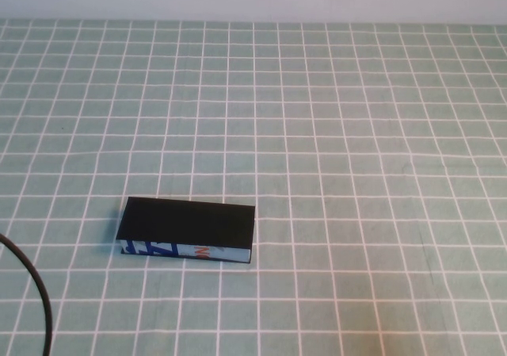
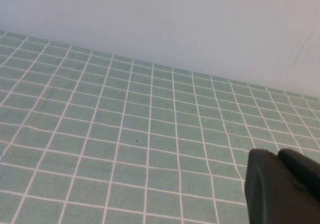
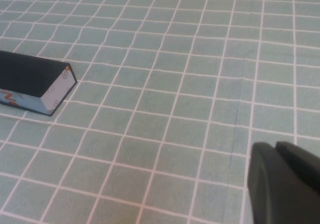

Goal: Return glasses to glasses case

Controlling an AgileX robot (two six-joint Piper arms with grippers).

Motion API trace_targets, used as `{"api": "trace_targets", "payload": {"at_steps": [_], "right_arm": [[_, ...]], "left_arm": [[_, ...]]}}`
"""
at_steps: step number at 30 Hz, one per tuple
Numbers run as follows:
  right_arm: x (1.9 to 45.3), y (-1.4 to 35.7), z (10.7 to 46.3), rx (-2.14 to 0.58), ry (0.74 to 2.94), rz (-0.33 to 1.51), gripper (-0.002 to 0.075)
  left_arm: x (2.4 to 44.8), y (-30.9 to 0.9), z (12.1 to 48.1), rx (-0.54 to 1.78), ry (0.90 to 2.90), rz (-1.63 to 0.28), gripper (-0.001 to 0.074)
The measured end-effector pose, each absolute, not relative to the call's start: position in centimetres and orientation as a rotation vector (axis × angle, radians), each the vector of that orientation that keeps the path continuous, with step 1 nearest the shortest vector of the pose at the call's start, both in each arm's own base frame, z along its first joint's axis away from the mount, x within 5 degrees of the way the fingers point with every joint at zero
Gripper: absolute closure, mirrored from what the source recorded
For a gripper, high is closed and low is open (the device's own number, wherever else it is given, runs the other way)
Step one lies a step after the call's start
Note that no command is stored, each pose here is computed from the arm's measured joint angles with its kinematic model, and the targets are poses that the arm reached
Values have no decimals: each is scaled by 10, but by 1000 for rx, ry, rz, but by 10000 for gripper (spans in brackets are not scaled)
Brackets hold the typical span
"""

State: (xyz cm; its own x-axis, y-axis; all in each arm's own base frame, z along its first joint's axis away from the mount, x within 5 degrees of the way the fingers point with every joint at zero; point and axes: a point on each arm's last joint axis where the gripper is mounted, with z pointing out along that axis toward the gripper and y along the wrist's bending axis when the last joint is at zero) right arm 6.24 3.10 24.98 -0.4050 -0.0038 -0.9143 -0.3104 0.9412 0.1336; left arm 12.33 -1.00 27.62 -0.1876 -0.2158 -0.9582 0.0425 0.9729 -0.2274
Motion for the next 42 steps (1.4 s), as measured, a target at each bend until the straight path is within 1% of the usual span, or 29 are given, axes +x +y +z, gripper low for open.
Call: {"api": "trace_targets", "payload": {"at_steps": [6,12,17,21,24,30,42], "right_arm": [[62,31,250,-226,1966,340,739],[62,32,250,-221,1965,352,739],[62,32,251,-210,1960,375,739],[62,32,251,-210,1959,375,739],[62,33,251,-209,1959,377,739],[62,33,251,-208,1958,379,739],[62,33,251,-207,1958,381,739]], "left_arm": [[120,-10,275,-126,1738,-233,734],[90,-8,262,-29,1663,-166,733],[69,-7,232,32,1610,-133,733],[61,-6,204,49,1618,-109,733],[57,-5,192,47,1659,-99,733],[54,-3,175,102,1838,-23,733],[53,-2,173,124,1850,-4,734]]}}
